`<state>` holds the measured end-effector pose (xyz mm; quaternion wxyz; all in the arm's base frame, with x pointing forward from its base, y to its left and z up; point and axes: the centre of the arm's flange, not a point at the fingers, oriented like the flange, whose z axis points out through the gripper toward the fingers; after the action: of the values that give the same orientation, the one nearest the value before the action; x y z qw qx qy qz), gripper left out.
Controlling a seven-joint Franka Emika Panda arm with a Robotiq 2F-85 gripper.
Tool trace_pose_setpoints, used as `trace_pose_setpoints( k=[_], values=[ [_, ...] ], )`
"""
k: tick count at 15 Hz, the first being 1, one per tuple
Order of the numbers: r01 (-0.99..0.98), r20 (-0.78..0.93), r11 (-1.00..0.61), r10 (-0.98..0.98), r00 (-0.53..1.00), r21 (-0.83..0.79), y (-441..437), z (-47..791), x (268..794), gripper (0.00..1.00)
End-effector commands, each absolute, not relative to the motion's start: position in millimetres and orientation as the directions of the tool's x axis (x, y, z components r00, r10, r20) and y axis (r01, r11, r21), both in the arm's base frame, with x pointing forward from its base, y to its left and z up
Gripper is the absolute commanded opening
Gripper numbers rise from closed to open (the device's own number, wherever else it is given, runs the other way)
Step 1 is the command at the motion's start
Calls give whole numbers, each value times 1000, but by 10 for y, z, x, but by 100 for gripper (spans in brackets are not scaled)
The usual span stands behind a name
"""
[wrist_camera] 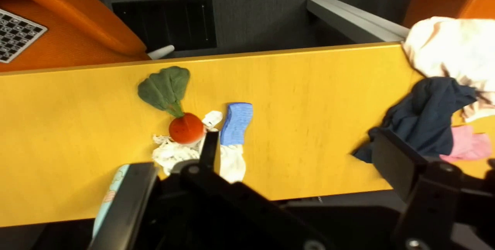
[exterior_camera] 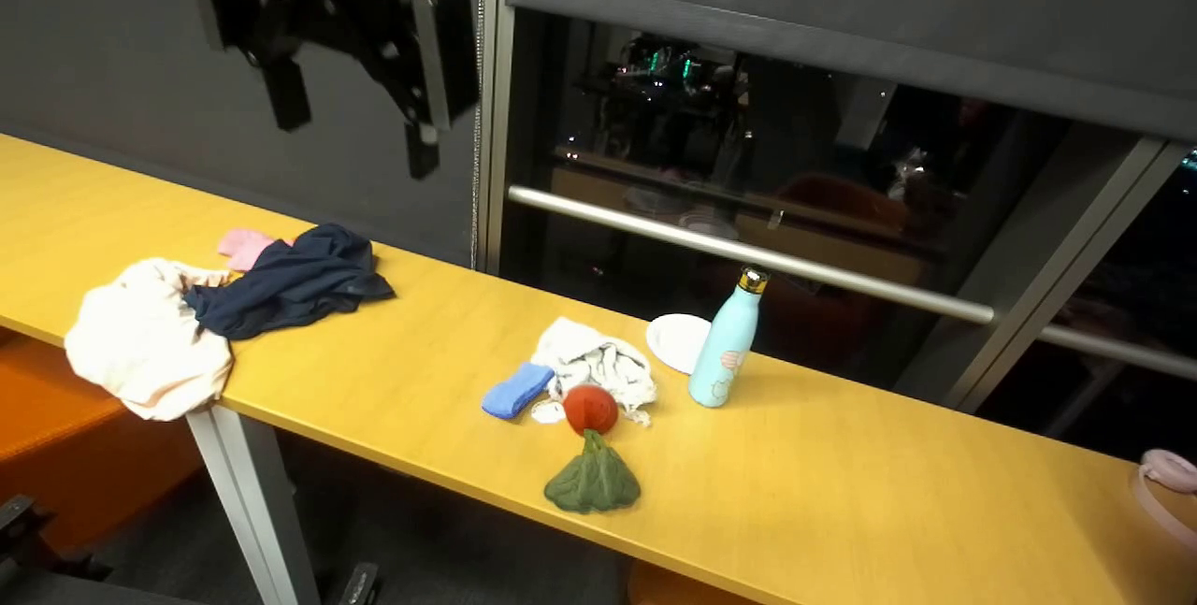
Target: Pick up the orange toy with green leaves and move it to the left of the blue object, place the green leaves facing the window
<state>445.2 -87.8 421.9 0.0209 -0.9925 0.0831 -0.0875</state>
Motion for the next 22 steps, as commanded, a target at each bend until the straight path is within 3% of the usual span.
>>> trace_pose_setpoints(
  k=[1,6,17,22],
  values=[
    [-249,157,-968,-251,955,-31,-1292,3686,4525,100],
    [-361,110,-933,-359,927,-4,-1955,3023,4546,100],
    [-377,87,-919,-368,926,117,-2304,1541,5770,100],
    [-410,57,-903,-406,912,127,-2760,1319,5927,100]
  ],
)
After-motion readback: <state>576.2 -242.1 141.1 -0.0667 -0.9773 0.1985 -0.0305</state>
